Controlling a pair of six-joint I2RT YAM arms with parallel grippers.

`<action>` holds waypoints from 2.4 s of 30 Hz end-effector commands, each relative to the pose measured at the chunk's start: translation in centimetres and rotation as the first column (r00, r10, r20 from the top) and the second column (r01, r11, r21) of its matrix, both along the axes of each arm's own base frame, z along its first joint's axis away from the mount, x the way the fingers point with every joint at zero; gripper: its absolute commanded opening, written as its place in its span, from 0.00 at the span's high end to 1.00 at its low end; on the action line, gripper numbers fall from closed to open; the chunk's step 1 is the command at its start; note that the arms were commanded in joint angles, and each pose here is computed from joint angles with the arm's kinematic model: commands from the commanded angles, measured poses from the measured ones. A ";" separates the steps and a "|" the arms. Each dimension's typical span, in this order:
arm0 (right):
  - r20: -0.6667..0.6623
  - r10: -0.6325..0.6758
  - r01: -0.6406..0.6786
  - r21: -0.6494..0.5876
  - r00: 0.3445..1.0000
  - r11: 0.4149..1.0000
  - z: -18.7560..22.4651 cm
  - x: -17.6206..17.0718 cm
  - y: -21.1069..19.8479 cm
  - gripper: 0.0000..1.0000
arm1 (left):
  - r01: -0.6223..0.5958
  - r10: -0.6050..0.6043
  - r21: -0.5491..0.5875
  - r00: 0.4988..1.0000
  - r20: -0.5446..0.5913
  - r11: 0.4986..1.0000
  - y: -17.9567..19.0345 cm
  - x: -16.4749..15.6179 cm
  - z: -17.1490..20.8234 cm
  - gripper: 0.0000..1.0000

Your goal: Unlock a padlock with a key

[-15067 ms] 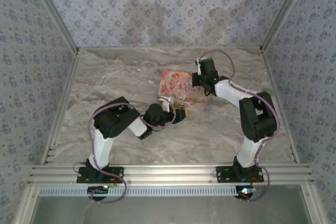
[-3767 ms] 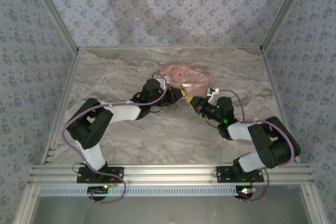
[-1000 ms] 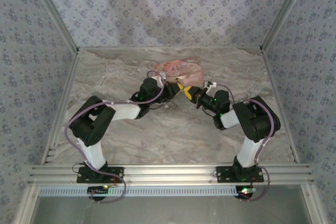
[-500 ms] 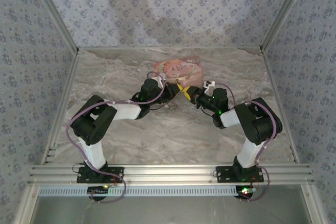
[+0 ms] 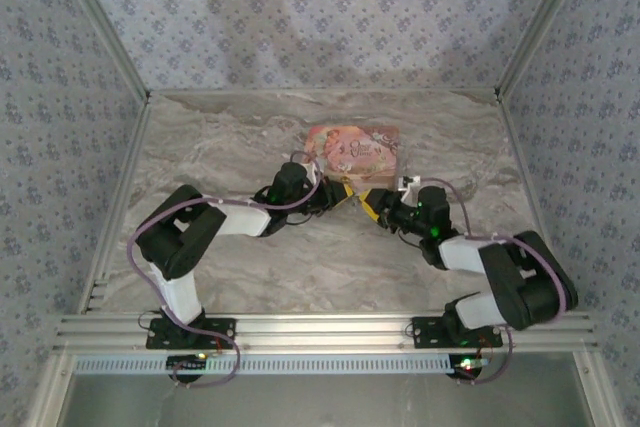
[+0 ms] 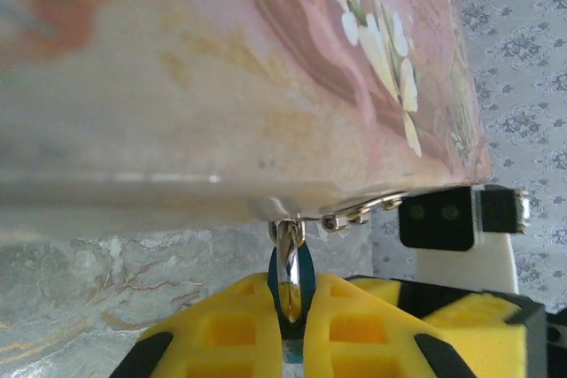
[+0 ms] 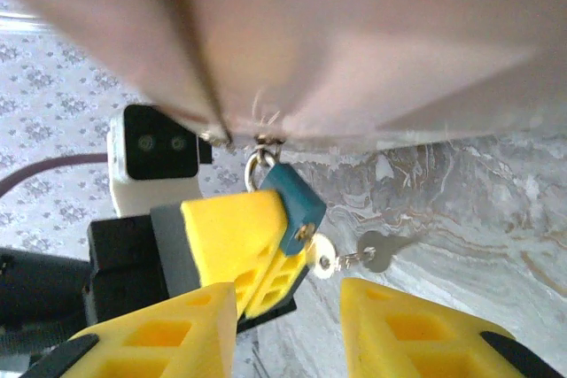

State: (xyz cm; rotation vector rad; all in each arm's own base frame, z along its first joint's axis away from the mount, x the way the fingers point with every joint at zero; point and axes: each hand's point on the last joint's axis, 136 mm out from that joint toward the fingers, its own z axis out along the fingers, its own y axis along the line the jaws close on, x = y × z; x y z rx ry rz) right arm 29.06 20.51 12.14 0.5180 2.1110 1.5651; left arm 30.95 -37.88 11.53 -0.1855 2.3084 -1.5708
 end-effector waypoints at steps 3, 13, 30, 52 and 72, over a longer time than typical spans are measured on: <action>-0.017 -0.005 0.003 -0.150 1.000 0.989 -1.7 -1.6 -0.8 0.65 | 0.044 -0.033 -0.103 0.994 0.100 0.994 -0.9 -0.1 4.9 1.00; 0.016 0.003 0.000 -0.136 1.000 0.991 -1.0 -0.3 1.0 0.74 | 0.063 -0.052 -0.114 0.994 0.098 0.992 -1.6 -0.6 5.2 0.99; 0.018 -0.070 0.072 -0.106 0.997 0.992 -0.6 2.1 1.2 0.83 | 0.092 -0.079 -0.140 0.992 0.101 0.986 -2.4 -1.4 6.0 1.00; -0.017 0.027 -0.029 -0.126 0.999 0.992 -0.4 1.1 2.4 0.78 | 0.113 -0.107 -0.094 0.992 0.061 0.989 -2.9 -2.7 4.6 1.00; 0.036 0.244 -0.134 -0.753 0.969 0.645 -0.1 -5.5 -3.8 0.70 | 0.057 -0.060 0.066 0.997 0.039 0.996 -1.4 -0.9 5.4 0.98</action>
